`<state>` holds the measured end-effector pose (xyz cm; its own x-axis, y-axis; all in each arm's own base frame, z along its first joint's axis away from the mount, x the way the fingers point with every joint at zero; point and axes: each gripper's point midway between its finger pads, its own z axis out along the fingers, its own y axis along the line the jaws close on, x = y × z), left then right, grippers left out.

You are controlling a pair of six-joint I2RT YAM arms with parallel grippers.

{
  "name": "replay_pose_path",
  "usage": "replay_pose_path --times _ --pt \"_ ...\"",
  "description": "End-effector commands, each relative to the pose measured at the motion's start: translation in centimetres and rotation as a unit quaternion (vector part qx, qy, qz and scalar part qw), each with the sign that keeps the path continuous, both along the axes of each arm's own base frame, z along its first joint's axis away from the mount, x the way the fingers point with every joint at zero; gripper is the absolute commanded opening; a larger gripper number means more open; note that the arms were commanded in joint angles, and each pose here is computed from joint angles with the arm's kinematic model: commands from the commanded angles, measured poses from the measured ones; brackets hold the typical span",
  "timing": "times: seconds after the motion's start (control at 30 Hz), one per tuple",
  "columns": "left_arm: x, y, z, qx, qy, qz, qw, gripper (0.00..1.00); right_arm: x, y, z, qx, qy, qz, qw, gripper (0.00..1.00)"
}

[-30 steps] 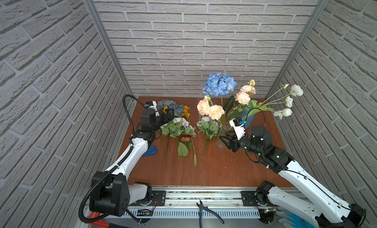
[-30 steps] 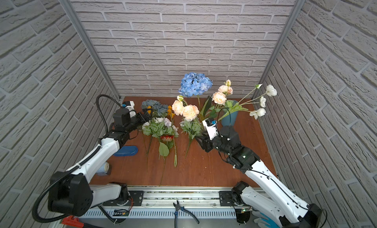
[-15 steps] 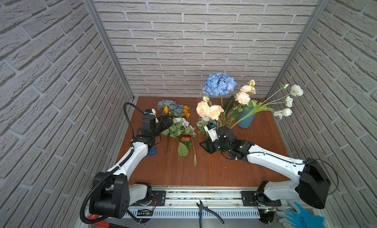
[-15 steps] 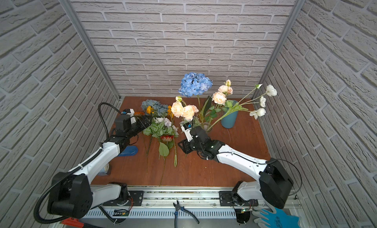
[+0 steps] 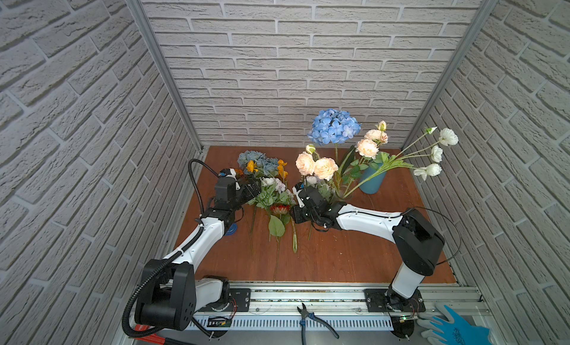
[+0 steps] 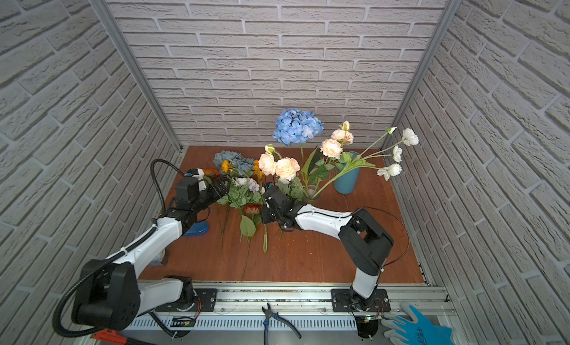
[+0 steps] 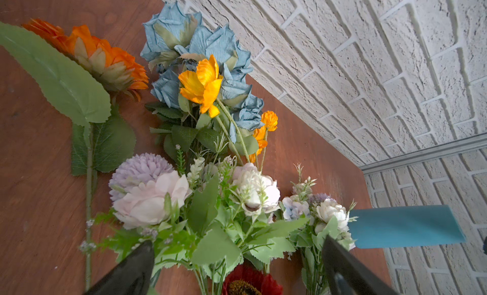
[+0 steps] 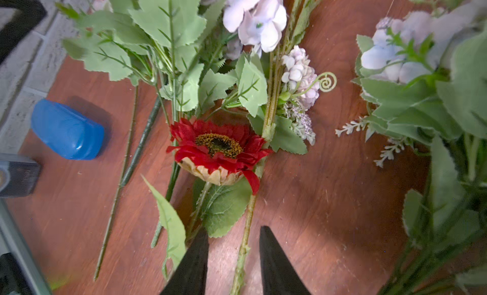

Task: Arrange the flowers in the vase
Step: 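Draw the right gripper back and lower it to the flower pile, then grasp the orange poppy stems in the pile with the right gripper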

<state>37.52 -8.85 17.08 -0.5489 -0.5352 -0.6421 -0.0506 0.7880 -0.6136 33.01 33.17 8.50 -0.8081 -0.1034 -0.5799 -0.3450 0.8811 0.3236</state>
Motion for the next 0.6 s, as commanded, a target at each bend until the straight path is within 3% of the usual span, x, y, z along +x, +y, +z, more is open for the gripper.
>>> replay_pose_path --times 0.0,0.2,0.57 --pt "0.5 0.2 0.9 0.004 -0.03 0.0 1.0 0.98 0.7 0.2 0.0 -0.016 -0.009 -0.019 1.0 0.33" --pt "0.5 0.1 0.9 0.003 -0.031 -0.003 1.0 0.98 0.6 0.0 -1.9 -0.049 0.001 -0.022 0.999 0.33" --pt "0.5 0.0 1.3 0.002 -0.034 -0.004 0.999 0.98 0.5 1.5 -4.0 -0.048 0.022 -0.01 0.999 0.29"
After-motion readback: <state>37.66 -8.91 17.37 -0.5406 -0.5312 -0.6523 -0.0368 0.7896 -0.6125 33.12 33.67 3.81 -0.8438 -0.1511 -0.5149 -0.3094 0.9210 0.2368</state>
